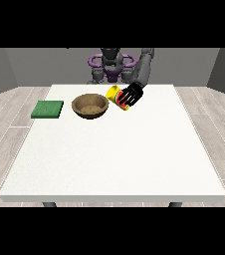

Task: Pick the cup and pour the ball into the bowl, then pick the bowl and place it on the pad

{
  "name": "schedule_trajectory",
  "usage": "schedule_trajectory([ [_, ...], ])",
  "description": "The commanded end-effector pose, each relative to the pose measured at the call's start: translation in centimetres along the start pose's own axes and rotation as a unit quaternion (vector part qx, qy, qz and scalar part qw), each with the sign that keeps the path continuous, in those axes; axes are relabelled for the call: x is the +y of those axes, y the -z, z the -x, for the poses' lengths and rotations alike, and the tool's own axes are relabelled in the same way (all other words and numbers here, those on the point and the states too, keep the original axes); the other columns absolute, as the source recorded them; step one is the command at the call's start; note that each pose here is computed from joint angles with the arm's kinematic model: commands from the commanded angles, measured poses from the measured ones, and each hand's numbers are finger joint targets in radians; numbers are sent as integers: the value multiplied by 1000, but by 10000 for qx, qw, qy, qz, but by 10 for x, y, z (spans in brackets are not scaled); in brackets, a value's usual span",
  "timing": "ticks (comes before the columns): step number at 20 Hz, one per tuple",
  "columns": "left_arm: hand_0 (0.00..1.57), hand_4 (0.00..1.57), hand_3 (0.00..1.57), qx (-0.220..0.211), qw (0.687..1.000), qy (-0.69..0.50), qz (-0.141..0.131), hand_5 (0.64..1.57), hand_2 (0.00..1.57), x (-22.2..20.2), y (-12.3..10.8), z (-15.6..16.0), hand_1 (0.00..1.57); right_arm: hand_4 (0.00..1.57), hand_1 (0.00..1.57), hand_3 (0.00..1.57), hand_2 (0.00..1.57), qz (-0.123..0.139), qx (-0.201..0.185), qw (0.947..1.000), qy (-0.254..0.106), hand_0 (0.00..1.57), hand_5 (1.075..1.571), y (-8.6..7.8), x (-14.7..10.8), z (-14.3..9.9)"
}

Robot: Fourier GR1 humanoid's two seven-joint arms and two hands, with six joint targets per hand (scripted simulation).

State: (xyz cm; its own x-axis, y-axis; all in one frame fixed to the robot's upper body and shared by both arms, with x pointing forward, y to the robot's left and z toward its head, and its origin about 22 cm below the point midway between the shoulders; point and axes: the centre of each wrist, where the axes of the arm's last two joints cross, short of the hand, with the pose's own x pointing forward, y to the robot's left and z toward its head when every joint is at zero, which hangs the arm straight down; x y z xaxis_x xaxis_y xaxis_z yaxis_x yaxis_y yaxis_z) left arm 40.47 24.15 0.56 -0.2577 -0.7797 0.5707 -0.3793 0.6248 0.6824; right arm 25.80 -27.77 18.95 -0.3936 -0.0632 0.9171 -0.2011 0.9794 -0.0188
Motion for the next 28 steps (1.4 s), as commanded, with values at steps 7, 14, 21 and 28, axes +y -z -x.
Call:
schedule_trajectory([
  [7, 1391, 920, 1571, -188, 9901, 1364, -276, 1561, 1571, -7, 32, -32, 1391, 348, 0, 0, 0, 104, -246, 9996, 12, 0, 1564, 9, -4, 2],
  [14, 1352, 857, 1571, -992, 9484, 3013, 50, 1548, 1571, -25, 39, -52, 1352, 360, 0, 0, 0, 113, 269, 9995, 134, 0, 1564, 16, -11, 31],
  [21, 1438, 928, 1543, -1867, 8792, 4270, 989, 1484, 1523, -70, 9, -75, 1438, 381, 0, 0, 0, 306, 684, 9971, 123, 0, 1566, 17, -8, 49],
  [28, 1503, 1065, 1571, -2439, 7816, 5600, 1262, 1498, 1571, -94, 7, -116, 1503, 377, 0, 0, 0, 209, 1147, 9929, 215, 0, 1566, 7, -9, 78],
])
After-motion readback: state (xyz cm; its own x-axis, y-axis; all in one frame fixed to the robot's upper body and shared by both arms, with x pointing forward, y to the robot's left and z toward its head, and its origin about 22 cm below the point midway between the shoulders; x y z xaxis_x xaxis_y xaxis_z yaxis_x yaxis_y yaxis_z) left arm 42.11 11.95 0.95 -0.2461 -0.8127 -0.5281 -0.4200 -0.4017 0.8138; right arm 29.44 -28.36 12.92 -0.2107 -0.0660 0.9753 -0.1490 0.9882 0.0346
